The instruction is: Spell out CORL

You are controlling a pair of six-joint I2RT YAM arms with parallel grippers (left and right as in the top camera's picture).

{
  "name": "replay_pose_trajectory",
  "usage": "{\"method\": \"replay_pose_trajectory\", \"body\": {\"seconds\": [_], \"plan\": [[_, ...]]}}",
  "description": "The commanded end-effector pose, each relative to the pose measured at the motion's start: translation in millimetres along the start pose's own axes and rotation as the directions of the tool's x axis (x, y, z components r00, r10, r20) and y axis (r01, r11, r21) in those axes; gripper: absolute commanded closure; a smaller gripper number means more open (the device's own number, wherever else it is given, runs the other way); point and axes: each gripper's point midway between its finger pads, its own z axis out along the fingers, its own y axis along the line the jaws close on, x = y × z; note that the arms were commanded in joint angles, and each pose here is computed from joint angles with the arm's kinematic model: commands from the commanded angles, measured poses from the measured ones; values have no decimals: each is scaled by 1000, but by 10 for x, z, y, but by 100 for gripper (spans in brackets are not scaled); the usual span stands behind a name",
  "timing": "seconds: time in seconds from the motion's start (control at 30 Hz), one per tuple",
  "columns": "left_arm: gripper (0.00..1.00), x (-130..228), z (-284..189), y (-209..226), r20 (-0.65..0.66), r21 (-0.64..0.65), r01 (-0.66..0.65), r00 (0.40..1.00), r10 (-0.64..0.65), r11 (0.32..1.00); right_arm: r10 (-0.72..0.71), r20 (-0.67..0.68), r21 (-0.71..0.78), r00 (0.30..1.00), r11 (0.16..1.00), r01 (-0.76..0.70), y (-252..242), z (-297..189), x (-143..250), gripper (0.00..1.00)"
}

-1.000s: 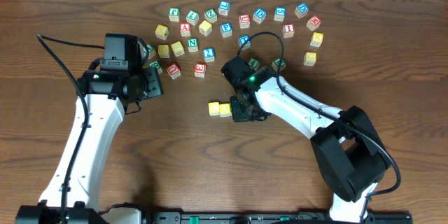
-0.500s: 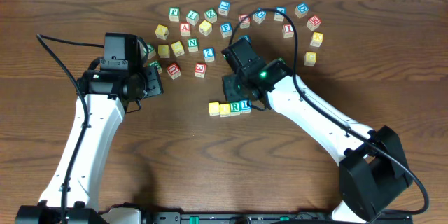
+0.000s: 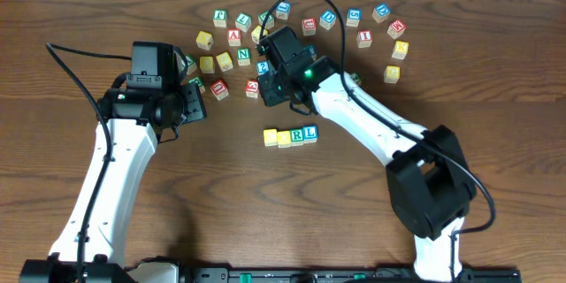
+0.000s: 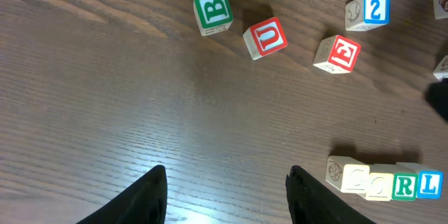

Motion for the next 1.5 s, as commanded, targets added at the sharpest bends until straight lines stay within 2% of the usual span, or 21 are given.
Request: {"method": "replay_pose_trajectory", "body": {"seconds": [0.0, 0.37, 0.8, 1.3, 1.47], "plan": [[46, -53, -7, 19, 11, -9, 11, 1000, -11, 1000, -25, -28, -33, 999, 999, 24, 71, 154, 57, 93], [46, -59, -8, 18, 13, -9, 10, 1000, -10, 1000, -38, -11, -45, 999, 998, 37, 145, 295, 53, 92], [46, -39, 4, 25, 3, -12, 11, 1000, -11, 1000, 28, -170, 1, 985, 1000, -29, 91, 373, 473, 96], [46, -35, 7, 26, 2, -12, 11, 1000, -11, 1000, -7, -242, 10, 970, 1000, 10, 223, 369, 736, 99], [46, -34, 7, 27, 2, -12, 11, 1000, -11, 1000, 34, -270, 30, 962, 999, -27, 196, 349, 808, 99]]}}
